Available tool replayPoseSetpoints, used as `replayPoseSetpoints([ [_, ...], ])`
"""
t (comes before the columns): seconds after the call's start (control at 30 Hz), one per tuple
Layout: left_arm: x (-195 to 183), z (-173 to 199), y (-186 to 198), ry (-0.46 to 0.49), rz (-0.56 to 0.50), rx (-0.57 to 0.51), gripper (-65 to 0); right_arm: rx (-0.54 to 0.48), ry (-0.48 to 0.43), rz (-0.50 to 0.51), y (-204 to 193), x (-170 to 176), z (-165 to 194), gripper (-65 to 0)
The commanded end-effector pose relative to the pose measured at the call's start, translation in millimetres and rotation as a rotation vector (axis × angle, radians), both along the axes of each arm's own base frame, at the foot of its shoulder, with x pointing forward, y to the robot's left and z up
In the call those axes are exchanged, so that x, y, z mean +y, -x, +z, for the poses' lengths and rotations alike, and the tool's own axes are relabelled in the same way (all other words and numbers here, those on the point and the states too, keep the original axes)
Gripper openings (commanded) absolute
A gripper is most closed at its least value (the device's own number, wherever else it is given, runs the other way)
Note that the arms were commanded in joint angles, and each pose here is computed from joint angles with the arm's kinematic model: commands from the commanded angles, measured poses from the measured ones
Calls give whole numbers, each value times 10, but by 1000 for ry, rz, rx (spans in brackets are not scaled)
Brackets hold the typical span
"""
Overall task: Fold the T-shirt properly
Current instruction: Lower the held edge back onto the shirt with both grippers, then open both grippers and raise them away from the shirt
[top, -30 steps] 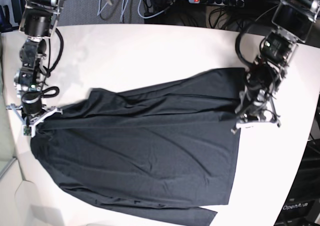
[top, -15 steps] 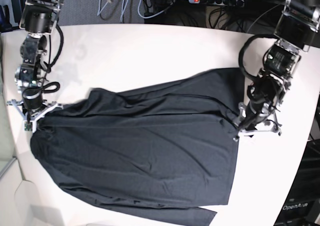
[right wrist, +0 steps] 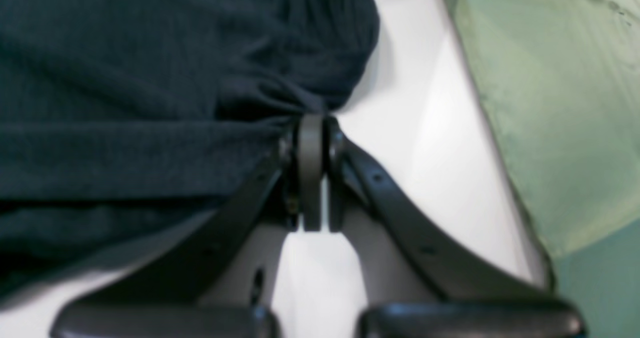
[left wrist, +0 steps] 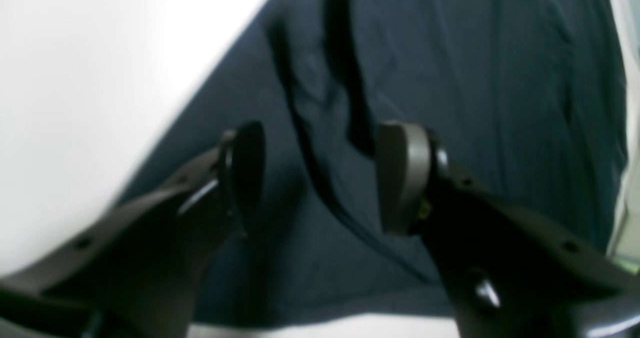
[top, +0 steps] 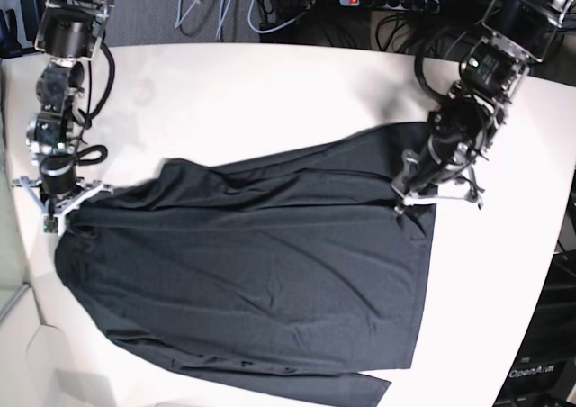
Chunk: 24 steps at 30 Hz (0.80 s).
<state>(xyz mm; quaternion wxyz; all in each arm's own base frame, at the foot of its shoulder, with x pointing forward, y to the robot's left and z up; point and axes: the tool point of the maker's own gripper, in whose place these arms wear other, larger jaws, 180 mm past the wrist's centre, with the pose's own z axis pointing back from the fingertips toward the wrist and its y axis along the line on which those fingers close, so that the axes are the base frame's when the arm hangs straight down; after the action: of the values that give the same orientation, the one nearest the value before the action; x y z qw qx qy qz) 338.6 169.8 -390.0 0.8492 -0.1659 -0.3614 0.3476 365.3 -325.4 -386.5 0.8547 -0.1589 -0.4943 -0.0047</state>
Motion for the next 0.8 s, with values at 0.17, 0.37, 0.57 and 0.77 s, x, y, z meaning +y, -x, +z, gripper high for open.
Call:
replayPoseSetpoints([
  [0.17,-83,-16,74,-48,-60,-2,-307,-61,6,3,-110,11,171,-645],
  [0.37,-225,-146,137,-65,-105,42,-399,-47,2,3,-59,29,110,-643],
  [0.57,-28,-545,293,-98,-64,165,-650,-41,8,4,-12,8,85,-556],
  [0.77,80,-691,360,-121,-46,209,-650,-52,3,-41,37,-131,115,-551],
])
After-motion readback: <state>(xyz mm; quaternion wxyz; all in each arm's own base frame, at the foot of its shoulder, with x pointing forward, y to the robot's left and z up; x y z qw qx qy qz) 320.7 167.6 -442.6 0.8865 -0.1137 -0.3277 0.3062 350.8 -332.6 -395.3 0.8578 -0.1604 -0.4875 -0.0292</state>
